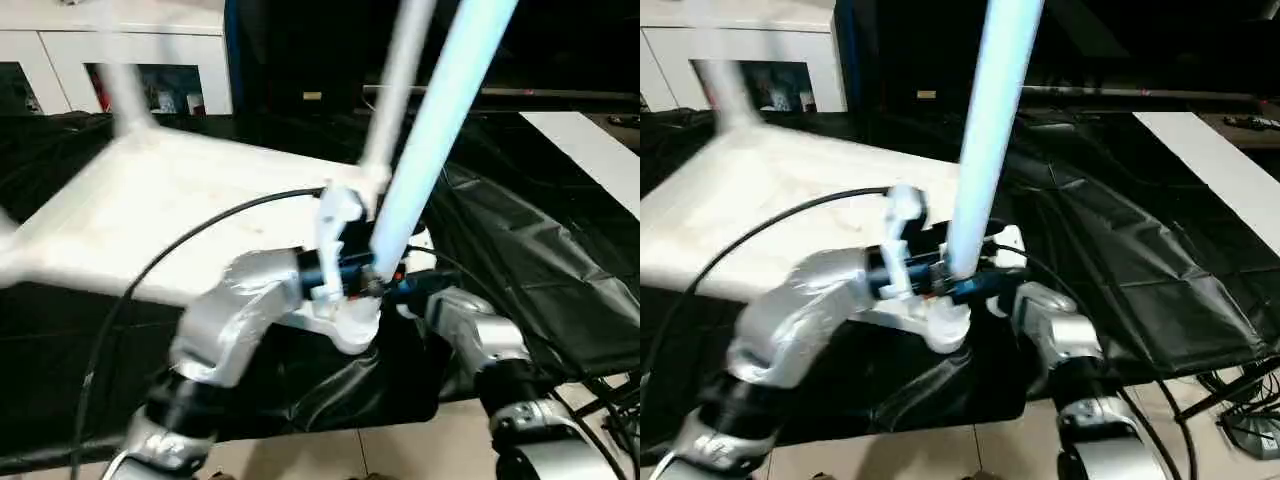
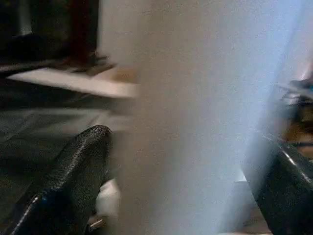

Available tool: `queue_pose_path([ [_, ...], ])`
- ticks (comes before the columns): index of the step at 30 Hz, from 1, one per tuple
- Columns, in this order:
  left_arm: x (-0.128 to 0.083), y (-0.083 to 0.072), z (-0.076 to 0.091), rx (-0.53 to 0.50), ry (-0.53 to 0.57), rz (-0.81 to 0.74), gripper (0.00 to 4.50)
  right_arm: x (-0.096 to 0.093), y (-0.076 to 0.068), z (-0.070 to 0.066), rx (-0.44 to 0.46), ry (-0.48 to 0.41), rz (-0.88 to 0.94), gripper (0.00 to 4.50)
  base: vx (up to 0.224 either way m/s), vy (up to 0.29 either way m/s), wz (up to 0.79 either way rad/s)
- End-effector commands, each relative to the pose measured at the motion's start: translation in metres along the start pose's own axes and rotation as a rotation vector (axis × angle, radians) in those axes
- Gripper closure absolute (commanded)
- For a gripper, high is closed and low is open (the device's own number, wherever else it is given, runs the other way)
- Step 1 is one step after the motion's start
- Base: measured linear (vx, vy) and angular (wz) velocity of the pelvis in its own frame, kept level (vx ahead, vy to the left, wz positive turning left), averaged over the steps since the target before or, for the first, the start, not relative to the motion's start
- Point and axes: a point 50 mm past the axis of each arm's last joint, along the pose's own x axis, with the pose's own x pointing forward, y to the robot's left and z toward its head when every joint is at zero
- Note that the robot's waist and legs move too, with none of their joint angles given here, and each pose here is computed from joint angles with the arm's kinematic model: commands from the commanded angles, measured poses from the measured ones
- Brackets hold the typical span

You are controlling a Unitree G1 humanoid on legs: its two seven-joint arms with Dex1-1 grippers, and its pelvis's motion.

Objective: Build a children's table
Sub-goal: Rotate table base

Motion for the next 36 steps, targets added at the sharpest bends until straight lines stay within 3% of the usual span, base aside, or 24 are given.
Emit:
queue_pose_path([
  [1, 0.01, 0.001, -0.004, 0.04, 0.043, 0.023, 0.04, 0.012, 0.014, 0.005, -0.034, -0.004, 0.063, 1.34, 0.0, 0.0, 0.0],
  [4, 0.008, 0.013, -0.008, 0.096, 0.089, 0.108, 0.04, 0.01, 0.002, 0.012, -0.044, -0.046, -0.05, 1.34, 0.0, 0.0, 0.0],
  [8, -0.004, 0.026, -0.017, 0.176, 0.185, 0.148, 0.04, -0.002, -0.024, 0.032, -0.011, -0.154, -0.218, 1.34, 0.0, 0.0, 0.0],
  [11, -0.015, 0.018, -0.021, 0.165, 0.2, 0.038, 0.04, -0.016, -0.036, 0.042, -0.014, -0.184, -0.213, 1.34, 0.0, 0.0, 0.0],
  [15, -0.03, 0.012, -0.028, 0.149, 0.257, -0.08, 0.04, -0.032, -0.045, 0.044, -0.064, -0.171, -0.168, 1.34, 0.0, 0.0, 0.0],
  [18, -0.043, 0.012, -0.035, 0.158, 0.336, -0.139, 0.04, -0.042, -0.047, 0.042, -0.123, -0.134, -0.122, 1.34, 0.0, 0.0, 0.0],
  [21, -0.057, 0.023, -0.042, 0.217, 0.467, -0.149, 0.04, -0.057, -0.046, 0.035, -0.198, -0.059, -0.047, 1.34, 0.0, 0.0, 0.0],
  [24, -0.066, 0.034, -0.045, 0.278, 0.568, -0.138, 0.4, -0.068, -0.044, 0.028, -0.264, 0.009, 0.011, 1.34, 0.0, 0.0, 0.0],
  [30, -0.072, 0.052, -0.043, 0.342, 0.656, -0.102, 0.81, -0.095, -0.032, 0.018, -0.36, 0.133, 0.164, 1.34, 0.0, 0.0, 0.0],
  [34, -0.073, 0.056, -0.041, 0.343, 0.669, -0.104, 1.21, -0.105, -0.028, 0.017, -0.395, 0.172, 0.205, 1.34, 0.0, 0.0, 0.0],
  [36, -0.074, 0.062, -0.039, 0.339, 0.687, -0.105, 1.31, -0.119, -0.026, 0.02, -0.464, 0.213, 0.253, 1.34, 0.0, 0.0, 0.0],
])
